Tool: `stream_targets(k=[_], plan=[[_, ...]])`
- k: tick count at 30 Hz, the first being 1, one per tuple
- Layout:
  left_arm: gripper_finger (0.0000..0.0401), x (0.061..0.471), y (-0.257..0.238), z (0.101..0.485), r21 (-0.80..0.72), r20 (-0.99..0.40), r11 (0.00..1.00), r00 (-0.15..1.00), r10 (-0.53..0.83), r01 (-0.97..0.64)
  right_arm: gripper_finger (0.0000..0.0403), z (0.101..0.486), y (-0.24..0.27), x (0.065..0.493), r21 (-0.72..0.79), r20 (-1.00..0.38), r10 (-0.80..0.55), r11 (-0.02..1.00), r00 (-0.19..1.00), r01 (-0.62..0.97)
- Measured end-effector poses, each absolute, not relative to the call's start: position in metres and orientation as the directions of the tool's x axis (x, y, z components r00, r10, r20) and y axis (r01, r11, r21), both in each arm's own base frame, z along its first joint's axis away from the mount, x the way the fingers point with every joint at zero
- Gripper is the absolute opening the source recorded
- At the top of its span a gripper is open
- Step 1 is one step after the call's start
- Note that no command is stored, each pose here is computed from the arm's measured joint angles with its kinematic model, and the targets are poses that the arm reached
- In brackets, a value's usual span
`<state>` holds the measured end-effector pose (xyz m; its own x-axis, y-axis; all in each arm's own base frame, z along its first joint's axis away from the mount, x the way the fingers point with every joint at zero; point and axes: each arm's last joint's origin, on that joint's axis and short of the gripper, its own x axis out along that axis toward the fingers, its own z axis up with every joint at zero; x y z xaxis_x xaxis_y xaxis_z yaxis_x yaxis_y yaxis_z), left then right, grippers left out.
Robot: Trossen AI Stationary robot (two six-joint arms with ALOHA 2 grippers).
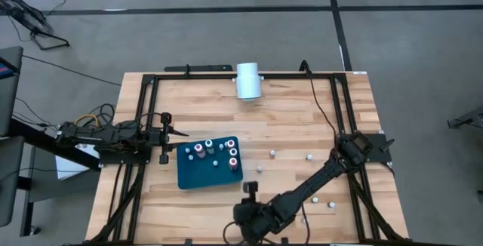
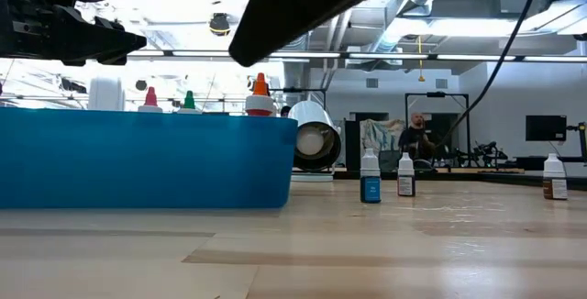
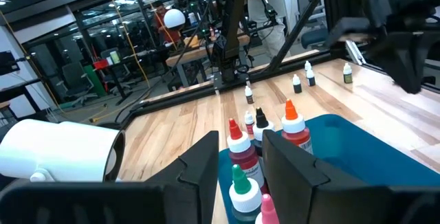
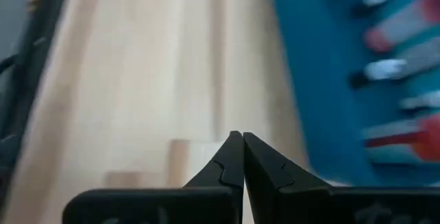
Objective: Pick & Place food coloring
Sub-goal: Move the blue bin to the center of the table
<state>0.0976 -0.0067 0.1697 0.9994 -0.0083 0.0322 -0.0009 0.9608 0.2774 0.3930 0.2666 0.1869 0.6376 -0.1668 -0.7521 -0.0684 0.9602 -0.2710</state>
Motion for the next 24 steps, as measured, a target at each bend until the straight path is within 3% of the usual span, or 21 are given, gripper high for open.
stream_targets(k=[3, 24], plan=[[0.0105, 0.098, -0.007, 0.17, 0.277, 0.032, 0.961, 0.999, -0.008, -0.001, 0.0, 0.185, 0.261, 0.398, -0.211, -0.789, -0.101, 0.971, 0.606, -0.112], [0.0105, 0.098, -0.007, 0.17, 0.277, 0.032, 0.961, 0.999, -0.009, -0.001, 0.0, 0.175, 0.201, 0.428, -0.195, -0.852, -0.136, 0.979, 0.506, -0.067]])
